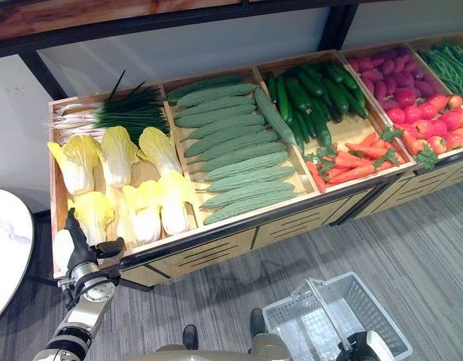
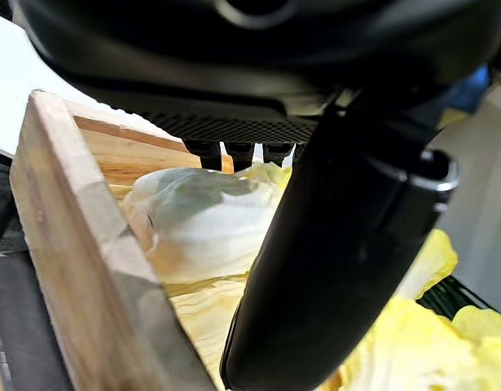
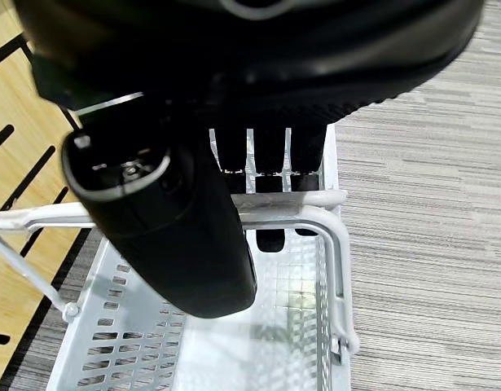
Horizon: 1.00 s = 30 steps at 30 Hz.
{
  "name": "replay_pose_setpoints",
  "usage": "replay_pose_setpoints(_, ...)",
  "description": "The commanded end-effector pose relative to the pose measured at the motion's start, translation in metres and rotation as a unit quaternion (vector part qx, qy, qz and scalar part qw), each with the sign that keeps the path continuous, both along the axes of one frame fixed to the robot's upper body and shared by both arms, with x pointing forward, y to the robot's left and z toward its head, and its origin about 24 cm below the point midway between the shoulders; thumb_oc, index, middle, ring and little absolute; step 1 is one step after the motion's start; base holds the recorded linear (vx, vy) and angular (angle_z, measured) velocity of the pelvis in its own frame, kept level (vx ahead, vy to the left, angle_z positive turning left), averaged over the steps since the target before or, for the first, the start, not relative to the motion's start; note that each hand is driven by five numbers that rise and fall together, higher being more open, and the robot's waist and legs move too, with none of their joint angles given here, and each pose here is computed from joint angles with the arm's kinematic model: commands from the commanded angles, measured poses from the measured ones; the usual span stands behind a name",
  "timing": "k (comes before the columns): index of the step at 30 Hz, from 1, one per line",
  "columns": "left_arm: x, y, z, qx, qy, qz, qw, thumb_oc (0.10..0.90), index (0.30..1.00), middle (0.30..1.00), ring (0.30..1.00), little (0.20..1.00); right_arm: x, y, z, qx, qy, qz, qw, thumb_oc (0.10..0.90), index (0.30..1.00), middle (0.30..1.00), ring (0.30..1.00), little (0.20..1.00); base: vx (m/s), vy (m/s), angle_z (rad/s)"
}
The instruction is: Get the vegetables into the basket
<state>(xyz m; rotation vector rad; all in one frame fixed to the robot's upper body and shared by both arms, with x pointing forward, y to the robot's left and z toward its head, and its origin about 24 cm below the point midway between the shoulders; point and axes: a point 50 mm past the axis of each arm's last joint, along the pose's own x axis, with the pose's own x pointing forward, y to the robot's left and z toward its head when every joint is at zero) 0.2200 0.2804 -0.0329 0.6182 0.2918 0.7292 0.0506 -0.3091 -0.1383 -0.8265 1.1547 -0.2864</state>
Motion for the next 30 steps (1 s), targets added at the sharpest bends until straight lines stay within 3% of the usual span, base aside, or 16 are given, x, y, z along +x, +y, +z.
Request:
replay_pose_setpoints(1, 0.029, 0.021, 0.031, 0.023, -0.036, 0.007, 0.999, 0.9, 1.0, 1.0, 1.0, 1.0, 0.011, -0.024, 0.014, -0.053, 0.003, 0.027, 0.998, 0.4, 0.3, 0.3, 0.3, 0.3, 0.01, 0.04, -0.01)
replay_pose_setpoints(7, 0.032, 0.027, 0.019, -0.034, -0.019, 0.066, 0.997, 0.9, 1.0, 1.0, 1.0, 1.0, 0.023, -0.025, 0.016, -0.055, 0.003, 0.053, 0.997, 0.4, 0.3, 0.3, 0.3, 0.3, 0.01, 0.021, -0.04)
replay_pose_setpoints(8, 0.029, 0.028, 0.012, -0.074, -0.02, 0.096, 0.992, 0.737, 0.772, 0.772, 0.772, 0.772, 0.026, -0.025, 0.016, -0.056, 0.005, 0.058, 0.997, 0.4, 0.3, 0.3, 0.3, 0.3, 0.02, 0.03, -0.02)
replay_pose_setpoints(9, 0.028, 0.029, 0.009, -0.101, -0.032, 0.123, 0.987, 0.476, 0.407, 0.407, 0.407, 0.407, 0.028, -0.026, 0.017, -0.058, 0.006, 0.062, 0.996, 0.4, 0.3, 0.3, 0.3, 0.3, 0.03, 0.031, -0.03)
replay_pose_setpoints(10, 0.027, 0.028, 0.006, -0.125, -0.037, 0.137, 0.982, 0.4, 0.3, 0.3, 0.3, 0.3, 0.029, -0.026, 0.017, -0.058, 0.006, 0.064, 0.996, 0.4, 0.3, 0.3, 0.3, 0.3, 0.03, 0.028, -0.07)
replay_pose_setpoints(15, 0.028, 0.029, 0.01, -0.206, -0.112, 0.201, 0.951, 0.4, 0.3, 0.3, 0.3, 0.3, 0.033, -0.027, 0.019, -0.062, 0.008, 0.075, 0.995, 0.4, 0.3, 0.3, 0.3, 0.3, 0.02, 0.018, -0.09)
replay_pose_setpoints(20, 0.03, 0.035, 0.031, -0.22, -0.197, 0.228, 0.928, 0.4, 0.3, 0.3, 0.3, 0.3, 0.03, -0.026, 0.018, -0.061, 0.01, 0.079, 0.995, 0.4, 0.3, 0.3, 0.3, 0.3, 0.01, 0.008, -0.03)
replay_pose_setpoints(27, 0.052, 0.012, 0.11, -0.074, -0.306, 0.08, 0.946, 0.4, 0.3, 0.3, 0.3, 0.3, 0.018, -0.019, 0.011, -0.041, 0.012, 0.057, 0.997, 0.4, 0.3, 0.3, 0.3, 0.3, -0.02, -0.016, 0.02)
replay_pose_setpoints(28, 0.052, -0.006, 0.138, -0.032, -0.358, 0.021, 0.933, 0.4, 0.3, 0.3, 0.3, 0.3, 0.012, -0.015, 0.008, -0.03, 0.016, 0.049, 0.998, 0.4, 0.3, 0.3, 0.3, 0.3, -0.04, -0.039, 0.15)
replay_pose_setpoints(30, 0.05, -0.017, 0.152, -0.015, -0.386, -0.015, 0.922, 0.4, 0.3, 0.3, 0.3, 0.3, 0.01, -0.013, 0.007, -0.026, 0.019, 0.043, 0.999, 0.4, 0.3, 0.3, 0.3, 0.3, -0.03, -0.034, 0.18)
